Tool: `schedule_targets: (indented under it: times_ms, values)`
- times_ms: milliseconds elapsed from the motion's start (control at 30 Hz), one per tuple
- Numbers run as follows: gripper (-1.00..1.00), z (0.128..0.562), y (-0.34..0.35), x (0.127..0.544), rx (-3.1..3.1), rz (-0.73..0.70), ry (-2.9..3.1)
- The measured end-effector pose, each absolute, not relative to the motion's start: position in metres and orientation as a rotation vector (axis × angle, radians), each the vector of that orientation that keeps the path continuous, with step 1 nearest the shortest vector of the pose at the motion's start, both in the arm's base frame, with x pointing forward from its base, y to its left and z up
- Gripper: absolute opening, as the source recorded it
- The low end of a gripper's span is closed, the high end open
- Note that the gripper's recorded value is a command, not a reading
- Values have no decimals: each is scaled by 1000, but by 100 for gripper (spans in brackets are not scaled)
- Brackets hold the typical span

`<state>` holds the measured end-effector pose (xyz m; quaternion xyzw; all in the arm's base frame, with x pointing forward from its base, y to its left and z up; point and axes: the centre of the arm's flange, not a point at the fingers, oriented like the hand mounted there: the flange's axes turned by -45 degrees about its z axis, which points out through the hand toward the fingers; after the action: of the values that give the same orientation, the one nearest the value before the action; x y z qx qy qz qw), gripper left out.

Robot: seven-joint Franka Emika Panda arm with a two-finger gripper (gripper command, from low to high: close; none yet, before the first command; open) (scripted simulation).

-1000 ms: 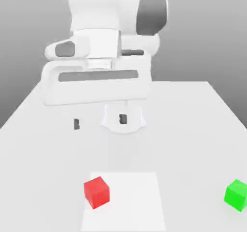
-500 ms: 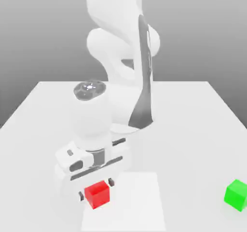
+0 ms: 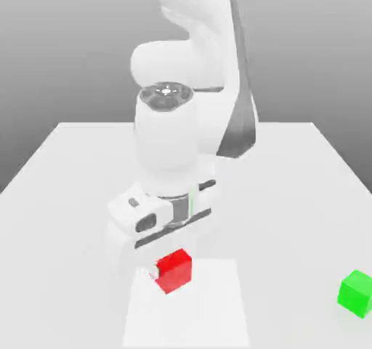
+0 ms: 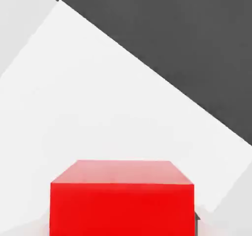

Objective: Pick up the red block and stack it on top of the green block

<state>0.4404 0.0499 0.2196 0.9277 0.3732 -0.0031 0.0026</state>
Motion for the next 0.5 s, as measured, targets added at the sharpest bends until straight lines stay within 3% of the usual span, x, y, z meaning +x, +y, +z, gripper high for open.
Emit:
schedule_targets:
  times_ms: [133,300,433,467,500]
  values:
    - [-100,229,151,443,2825,-10,1362]
    - [-100,238,274,414,2711,-4,1585]
    - [-100,192,307,402,2678,-1,1643]
    - [100,184,308,401,2676,-1,1645]
    - [100,184,308,401,2676,-1,1645]
